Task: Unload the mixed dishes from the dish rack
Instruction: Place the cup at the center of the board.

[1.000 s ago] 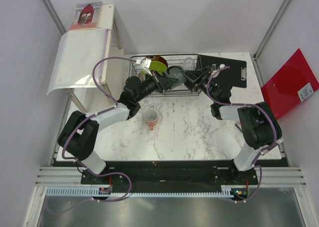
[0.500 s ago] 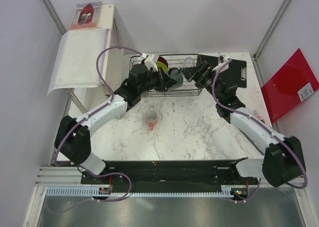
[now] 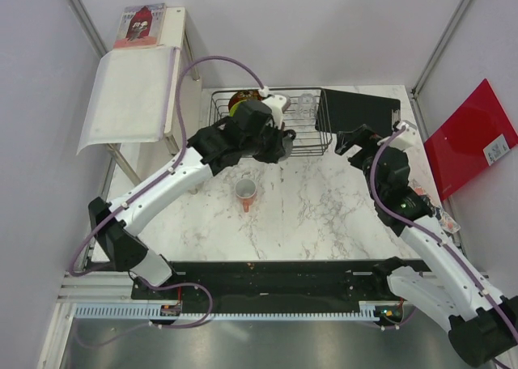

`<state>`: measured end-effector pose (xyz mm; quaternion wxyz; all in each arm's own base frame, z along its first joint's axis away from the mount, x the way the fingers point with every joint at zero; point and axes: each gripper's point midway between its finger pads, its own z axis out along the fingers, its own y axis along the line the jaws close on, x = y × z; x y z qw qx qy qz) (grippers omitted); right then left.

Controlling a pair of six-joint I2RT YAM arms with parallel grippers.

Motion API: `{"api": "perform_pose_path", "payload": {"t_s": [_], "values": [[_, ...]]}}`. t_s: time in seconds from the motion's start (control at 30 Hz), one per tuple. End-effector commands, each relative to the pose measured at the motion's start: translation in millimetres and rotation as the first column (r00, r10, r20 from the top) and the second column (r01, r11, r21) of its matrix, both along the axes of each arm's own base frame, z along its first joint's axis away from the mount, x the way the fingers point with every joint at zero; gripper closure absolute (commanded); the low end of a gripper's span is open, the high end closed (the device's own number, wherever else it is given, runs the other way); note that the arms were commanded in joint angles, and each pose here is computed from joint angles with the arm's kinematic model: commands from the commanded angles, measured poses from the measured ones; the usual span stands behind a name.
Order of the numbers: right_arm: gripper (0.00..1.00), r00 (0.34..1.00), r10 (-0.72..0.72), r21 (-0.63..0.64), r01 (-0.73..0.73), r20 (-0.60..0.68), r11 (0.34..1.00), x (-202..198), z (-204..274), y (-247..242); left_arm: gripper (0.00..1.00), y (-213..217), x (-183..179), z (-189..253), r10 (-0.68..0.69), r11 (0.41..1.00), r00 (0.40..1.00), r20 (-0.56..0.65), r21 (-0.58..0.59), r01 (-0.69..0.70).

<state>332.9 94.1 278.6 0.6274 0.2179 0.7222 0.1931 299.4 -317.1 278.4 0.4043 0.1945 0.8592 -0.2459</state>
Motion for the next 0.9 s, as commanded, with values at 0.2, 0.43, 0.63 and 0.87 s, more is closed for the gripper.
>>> {"api": "perform_pose_path", "payload": {"t_s": [0.2,0.43,0.63,0.87], "values": [[0.02,0.998,-0.022,-0.060,0.018,-0.063,0.998,-34,-29,-20,0.98,-38,-34,-71,-0.175,0.955,0.964,-0.199,0.205,0.215],[0.02,0.997,-0.024,-0.059,0.020,-0.075,0.998,-56,-47,-29,0.98,-31,-38,-121,-0.128,0.920,0.942,-0.311,0.318,0.230],[0.02,0.997,-0.017,-0.055,0.013,-0.077,0.998,-62,-56,-30,0.98,-35,-37,-142,-0.125,0.901,0.934,-0.336,0.356,0.248],[0.02,0.993,-0.002,-0.054,-0.005,-0.120,0.999,-63,-76,-27,0.98,-39,-32,-163,-0.092,0.900,0.940,-0.327,0.377,0.219]]}}
